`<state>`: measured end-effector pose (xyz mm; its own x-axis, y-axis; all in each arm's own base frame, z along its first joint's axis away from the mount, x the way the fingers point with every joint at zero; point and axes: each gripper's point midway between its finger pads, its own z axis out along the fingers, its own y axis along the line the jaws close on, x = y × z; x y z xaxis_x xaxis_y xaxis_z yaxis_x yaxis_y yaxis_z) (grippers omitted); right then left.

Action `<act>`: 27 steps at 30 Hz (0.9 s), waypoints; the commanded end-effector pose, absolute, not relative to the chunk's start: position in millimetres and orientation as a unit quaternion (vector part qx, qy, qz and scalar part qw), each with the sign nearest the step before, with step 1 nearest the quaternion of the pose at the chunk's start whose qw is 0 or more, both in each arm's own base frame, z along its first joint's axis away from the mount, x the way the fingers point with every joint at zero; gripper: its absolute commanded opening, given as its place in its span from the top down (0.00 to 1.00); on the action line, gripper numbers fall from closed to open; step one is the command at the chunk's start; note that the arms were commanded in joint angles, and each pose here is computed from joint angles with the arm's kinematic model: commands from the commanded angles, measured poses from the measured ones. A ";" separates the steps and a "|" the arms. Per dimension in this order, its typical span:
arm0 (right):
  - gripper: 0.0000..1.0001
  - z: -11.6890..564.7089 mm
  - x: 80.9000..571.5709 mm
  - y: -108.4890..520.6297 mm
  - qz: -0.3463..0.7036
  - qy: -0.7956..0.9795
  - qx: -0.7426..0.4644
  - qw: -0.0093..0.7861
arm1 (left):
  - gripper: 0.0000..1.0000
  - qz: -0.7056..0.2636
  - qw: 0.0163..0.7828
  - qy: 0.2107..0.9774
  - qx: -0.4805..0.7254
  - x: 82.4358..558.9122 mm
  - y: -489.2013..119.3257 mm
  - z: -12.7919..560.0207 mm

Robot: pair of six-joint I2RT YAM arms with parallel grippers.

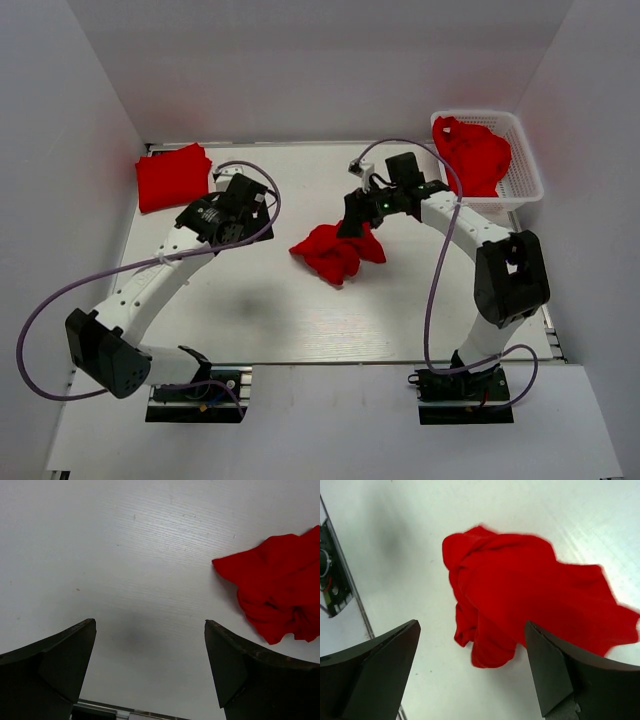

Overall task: Fold and stack the t-shirts
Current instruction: Move the tshirt to the center of the board, then flatten out the tshirt

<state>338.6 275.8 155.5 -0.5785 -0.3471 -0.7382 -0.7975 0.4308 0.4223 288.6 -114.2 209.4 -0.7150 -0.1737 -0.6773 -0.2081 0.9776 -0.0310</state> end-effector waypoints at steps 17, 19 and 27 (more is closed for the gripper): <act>0.10 129.2 350.9 183.8 0.194 0.916 -0.123 0.330 | 0.00 -0.053 0.330 0.939 -0.075 342.6 -174.2 161.1; 0.10 129.7 357.1 178.9 0.188 0.922 -0.071 0.331 | 0.00 -0.055 0.303 0.947 -0.089 347.9 -177.6 142.6; 0.10 128.0 377.0 181.2 0.183 0.918 0.022 0.351 | 0.00 -0.123 0.206 0.959 -0.148 362.5 -208.3 80.3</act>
<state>359.7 174.5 119.0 -0.7937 0.0646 -0.6049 -0.1566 0.9392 0.3057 355.4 -180.4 78.9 -0.8717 -0.2787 -0.4030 -0.2337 0.9594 -0.1580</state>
